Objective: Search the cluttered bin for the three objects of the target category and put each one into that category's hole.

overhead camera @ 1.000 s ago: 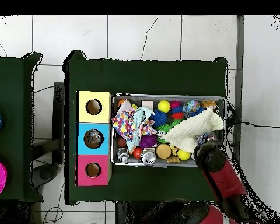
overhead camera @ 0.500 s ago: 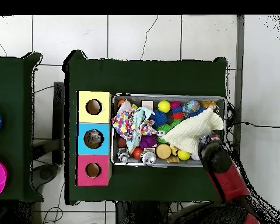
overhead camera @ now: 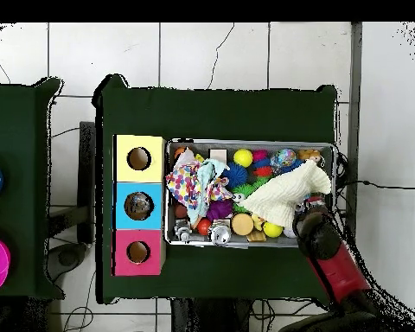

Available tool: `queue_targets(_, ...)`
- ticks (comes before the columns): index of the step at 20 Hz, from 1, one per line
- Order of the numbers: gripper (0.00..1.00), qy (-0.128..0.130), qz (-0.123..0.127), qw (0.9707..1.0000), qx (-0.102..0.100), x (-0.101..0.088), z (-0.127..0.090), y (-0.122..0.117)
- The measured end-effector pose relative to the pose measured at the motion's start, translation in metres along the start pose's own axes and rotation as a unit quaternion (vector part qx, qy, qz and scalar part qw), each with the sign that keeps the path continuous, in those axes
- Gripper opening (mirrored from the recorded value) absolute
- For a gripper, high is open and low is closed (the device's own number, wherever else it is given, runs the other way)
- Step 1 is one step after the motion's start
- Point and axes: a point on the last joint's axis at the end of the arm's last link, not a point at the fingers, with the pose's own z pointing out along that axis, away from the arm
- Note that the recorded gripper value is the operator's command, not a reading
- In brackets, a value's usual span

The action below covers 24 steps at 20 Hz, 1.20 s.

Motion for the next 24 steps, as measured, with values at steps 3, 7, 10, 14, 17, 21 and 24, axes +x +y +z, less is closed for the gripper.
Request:
queue_targets(3, 1.00, 0.000, 0.002, 1.0000, -0.002, 0.0004, 0.0006, 0.0000)
queue_targets(7, 1.00, 0.000, 0.002, 1.0000, -0.003, 0.0009, 0.0006, 0.0006)
queue_targets(10, 1.00, -0.001, 0.002, 1.0000, -0.003, 0.0011, 0.0006, 0.0007)
queue_targets(14, 0.00, -0.004, 0.001, 1.0000, -0.004, 0.0012, 0.0006, 0.0019)
queue_targets(17, 0.00, -0.009, -0.001, 0.9999, -0.005, 0.0015, 0.0006, 0.0033)
queue_targets(21, 0.00, -0.011, -0.001, 0.9999, -0.005, 0.0024, 0.0008, 0.0045)
queue_targets(24, 0.00, -0.013, 0.001, 0.9999, -0.002, 0.0026, 0.0002, 0.0055)
